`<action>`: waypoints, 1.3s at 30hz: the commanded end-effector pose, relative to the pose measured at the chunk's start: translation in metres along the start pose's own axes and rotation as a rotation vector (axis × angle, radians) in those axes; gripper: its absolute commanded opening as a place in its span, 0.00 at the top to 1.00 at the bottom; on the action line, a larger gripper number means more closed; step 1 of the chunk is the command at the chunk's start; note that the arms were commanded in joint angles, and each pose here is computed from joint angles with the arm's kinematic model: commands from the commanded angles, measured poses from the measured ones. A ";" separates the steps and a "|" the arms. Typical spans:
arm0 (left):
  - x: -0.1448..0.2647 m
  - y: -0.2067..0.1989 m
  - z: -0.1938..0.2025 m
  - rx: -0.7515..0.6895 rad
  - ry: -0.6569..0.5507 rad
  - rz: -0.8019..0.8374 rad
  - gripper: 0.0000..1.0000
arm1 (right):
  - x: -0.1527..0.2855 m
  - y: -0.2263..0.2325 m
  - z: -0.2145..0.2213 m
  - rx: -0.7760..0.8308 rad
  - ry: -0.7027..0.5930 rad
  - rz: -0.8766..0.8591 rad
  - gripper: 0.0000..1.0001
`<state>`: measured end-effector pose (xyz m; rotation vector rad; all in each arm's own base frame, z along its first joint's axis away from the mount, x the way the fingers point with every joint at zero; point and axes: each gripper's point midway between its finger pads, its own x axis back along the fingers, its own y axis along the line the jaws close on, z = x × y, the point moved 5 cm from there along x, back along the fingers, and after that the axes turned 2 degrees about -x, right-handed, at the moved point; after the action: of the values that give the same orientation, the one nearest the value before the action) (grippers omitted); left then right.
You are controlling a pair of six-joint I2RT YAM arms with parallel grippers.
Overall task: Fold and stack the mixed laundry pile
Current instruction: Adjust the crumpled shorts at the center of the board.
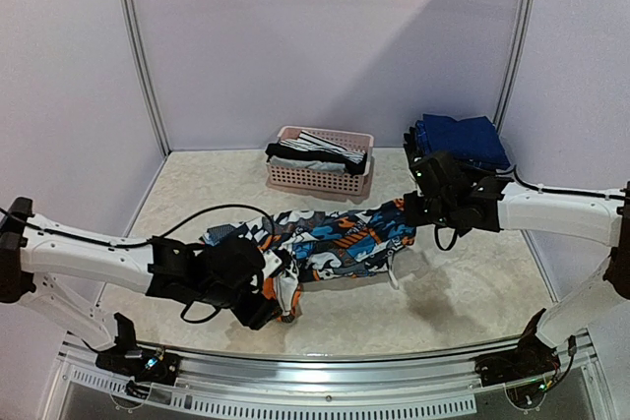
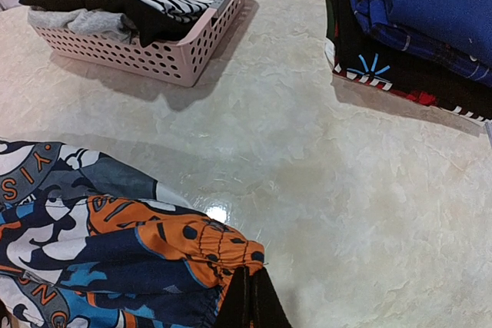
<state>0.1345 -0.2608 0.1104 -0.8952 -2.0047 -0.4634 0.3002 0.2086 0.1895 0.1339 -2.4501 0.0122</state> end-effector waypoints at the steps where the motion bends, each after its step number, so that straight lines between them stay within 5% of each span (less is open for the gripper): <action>1: -0.016 -0.017 0.001 -0.009 0.034 -0.021 0.28 | -0.006 -0.001 0.002 0.001 0.004 0.008 1.00; 10: -0.056 -0.019 0.011 0.020 0.066 -0.088 0.26 | -0.007 -0.005 0.009 0.005 0.017 0.017 1.00; 13: -0.066 -0.014 0.012 0.028 0.059 -0.149 0.33 | -0.007 -0.005 0.010 0.006 0.019 0.018 1.00; 15: -0.069 -0.011 0.012 0.028 0.054 -0.179 0.46 | -0.006 -0.005 0.010 0.008 0.021 0.016 1.00; 19: -0.066 0.000 0.010 0.015 0.045 -0.276 0.99 | -0.004 -0.006 0.008 0.004 0.014 0.016 1.00; 28: 0.004 0.028 -0.012 0.012 -0.070 -0.414 1.00 | 0.019 0.001 -0.010 -0.013 -0.030 -0.090 1.00; 39: 0.140 0.063 -0.074 0.090 -0.451 -0.554 1.00 | 0.106 0.011 -0.075 -0.042 -0.247 -0.387 1.00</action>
<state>0.1684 -0.2258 0.2198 -0.4845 -2.5410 -0.4750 0.2739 0.2071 0.2630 0.4226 -2.5542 -0.1601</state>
